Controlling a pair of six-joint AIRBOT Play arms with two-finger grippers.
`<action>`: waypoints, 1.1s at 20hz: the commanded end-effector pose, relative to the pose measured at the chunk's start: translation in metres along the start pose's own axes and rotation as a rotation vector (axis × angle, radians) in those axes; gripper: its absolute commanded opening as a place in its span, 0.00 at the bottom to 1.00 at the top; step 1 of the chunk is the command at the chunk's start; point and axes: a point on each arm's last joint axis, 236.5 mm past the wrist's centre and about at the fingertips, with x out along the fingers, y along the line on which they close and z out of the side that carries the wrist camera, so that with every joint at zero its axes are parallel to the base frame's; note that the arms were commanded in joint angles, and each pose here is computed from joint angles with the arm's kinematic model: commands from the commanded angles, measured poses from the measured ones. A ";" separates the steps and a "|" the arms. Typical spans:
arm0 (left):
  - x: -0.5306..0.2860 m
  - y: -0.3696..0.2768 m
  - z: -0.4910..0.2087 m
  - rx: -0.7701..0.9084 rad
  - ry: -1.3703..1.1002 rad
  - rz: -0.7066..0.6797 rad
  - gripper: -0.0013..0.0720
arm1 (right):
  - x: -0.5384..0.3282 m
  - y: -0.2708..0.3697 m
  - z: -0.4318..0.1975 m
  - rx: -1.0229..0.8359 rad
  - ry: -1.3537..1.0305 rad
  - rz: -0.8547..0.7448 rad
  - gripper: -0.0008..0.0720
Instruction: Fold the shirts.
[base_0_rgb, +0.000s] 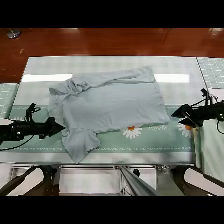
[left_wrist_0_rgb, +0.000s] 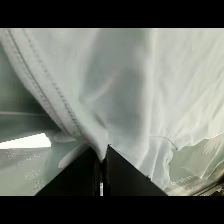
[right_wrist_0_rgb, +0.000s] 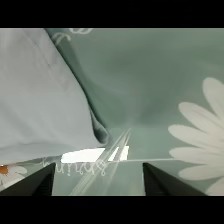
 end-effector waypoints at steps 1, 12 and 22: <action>0.000 -0.003 0.002 0.000 -0.003 -0.010 0.05 | 0.024 0.010 0.003 0.007 0.017 0.009 0.87; 0.002 -0.011 0.001 0.006 -0.001 -0.028 0.05 | 0.058 0.077 0.020 -0.134 0.056 0.082 0.04; -0.291 -0.309 0.101 0.668 -0.838 -0.385 0.04 | -0.303 0.288 0.098 -0.677 -0.766 0.152 0.04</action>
